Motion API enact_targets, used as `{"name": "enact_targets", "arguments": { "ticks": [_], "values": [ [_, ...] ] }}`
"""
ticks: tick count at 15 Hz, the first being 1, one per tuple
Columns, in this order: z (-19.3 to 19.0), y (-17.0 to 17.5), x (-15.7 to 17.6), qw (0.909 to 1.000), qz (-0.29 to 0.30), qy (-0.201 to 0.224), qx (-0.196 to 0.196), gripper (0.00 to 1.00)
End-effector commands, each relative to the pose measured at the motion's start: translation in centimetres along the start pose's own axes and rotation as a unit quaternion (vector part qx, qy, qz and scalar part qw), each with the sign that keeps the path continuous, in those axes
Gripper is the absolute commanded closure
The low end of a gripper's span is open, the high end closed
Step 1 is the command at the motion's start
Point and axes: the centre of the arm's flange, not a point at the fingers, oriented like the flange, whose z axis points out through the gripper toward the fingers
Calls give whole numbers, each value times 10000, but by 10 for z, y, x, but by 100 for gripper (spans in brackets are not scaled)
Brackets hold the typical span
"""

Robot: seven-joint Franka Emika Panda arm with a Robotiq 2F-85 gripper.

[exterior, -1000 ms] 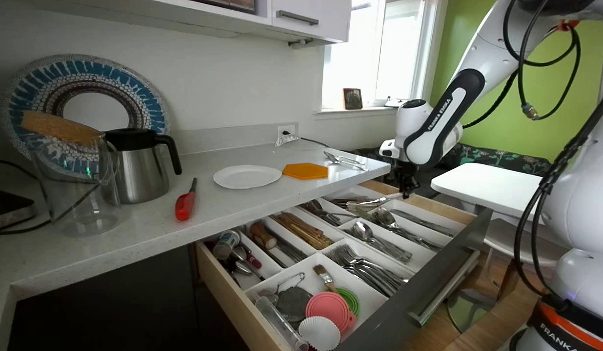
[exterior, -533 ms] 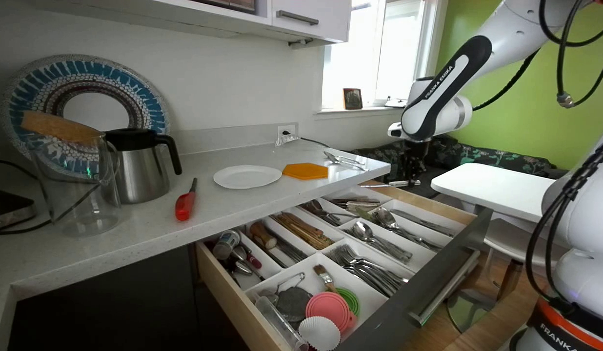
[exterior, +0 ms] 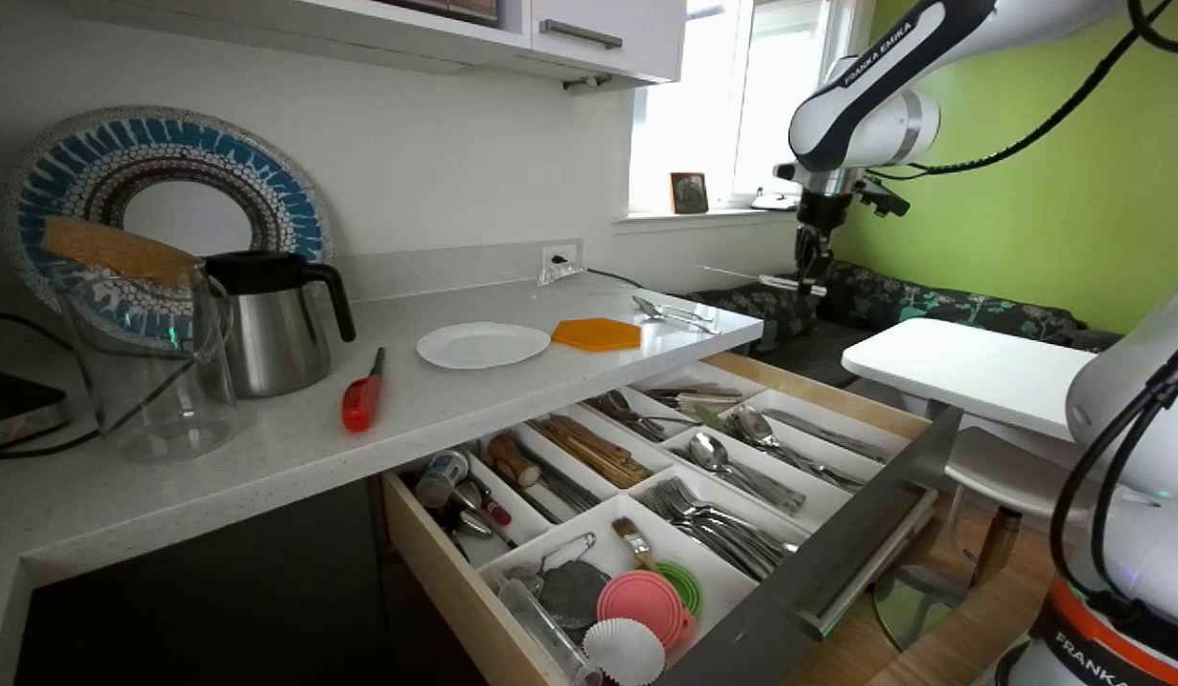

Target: Remove a knife from the kitchen drawer

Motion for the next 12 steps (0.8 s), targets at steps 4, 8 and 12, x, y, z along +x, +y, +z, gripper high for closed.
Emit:
{"name": "enact_targets", "arguments": {
  "ticks": [4, 8, 12],
  "values": [
    [-6, 66, 61, 9815, 1865, -227, -357, 94],
    [15, 104, 85, 9708, 2364, -242, -318, 94],
    [22, 90, 88, 9743, 2228, -70, -320, 78]
  ]
}}
